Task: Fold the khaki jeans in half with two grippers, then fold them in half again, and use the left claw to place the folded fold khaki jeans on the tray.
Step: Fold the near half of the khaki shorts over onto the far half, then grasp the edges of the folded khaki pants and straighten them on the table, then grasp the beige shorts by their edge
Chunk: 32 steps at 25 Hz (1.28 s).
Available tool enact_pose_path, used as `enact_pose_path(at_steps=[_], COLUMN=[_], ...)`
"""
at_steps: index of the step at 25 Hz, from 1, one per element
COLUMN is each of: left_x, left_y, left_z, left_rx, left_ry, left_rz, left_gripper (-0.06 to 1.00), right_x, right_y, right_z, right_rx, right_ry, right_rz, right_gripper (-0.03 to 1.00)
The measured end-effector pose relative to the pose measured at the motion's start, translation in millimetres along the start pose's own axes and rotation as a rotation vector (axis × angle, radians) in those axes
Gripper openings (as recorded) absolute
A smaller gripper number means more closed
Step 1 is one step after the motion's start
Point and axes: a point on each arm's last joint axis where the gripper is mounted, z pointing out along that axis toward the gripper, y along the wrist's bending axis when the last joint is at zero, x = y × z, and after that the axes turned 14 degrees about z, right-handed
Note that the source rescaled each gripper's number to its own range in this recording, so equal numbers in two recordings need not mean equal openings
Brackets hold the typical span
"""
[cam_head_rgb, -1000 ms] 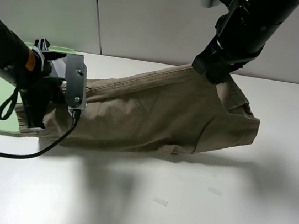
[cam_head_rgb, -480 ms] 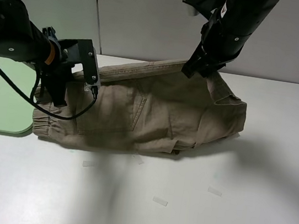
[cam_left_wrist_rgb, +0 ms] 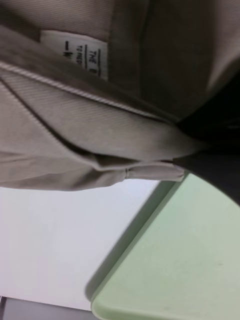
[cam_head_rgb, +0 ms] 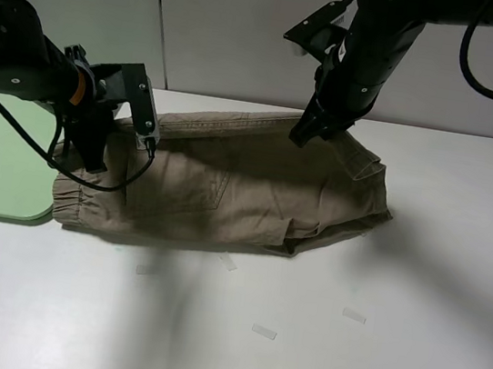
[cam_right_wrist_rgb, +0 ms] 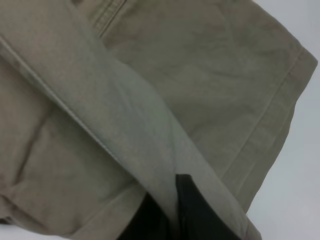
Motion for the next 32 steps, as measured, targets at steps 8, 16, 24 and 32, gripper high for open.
enact_pose_path(at_steps=[8, 16, 24, 32], left_x=[-0.7, -8.1, -8.9, -8.9], left_y=[1.9, 5.2, 7.2, 7.2], left_z=[0.4, 0.0, 0.0, 0.0], left_rx=[-0.012, -0.043, -0.055, -0.049], left_ry=[-0.029, -0.122, -0.153, -0.156], left_rz=[-0.004, -0.008, -0.014, -0.087], left_gripper=[0.08, 0.83, 0.99, 1.0], right_x=[-0.6, 1.6, 1.7, 2.6], right_y=[-2.4, -6.8, -7.1, -0.5], right_z=[0.0, 0.1, 0.1, 0.2], right_rx=[0.026, 0.063, 0.066, -0.005], right_ry=[-0.007, 0.014, 0.015, 0.028], right_rz=[-0.024, 0.052, 0.064, 0.149], right_gripper=[0.0, 0.9, 1.0, 1.0])
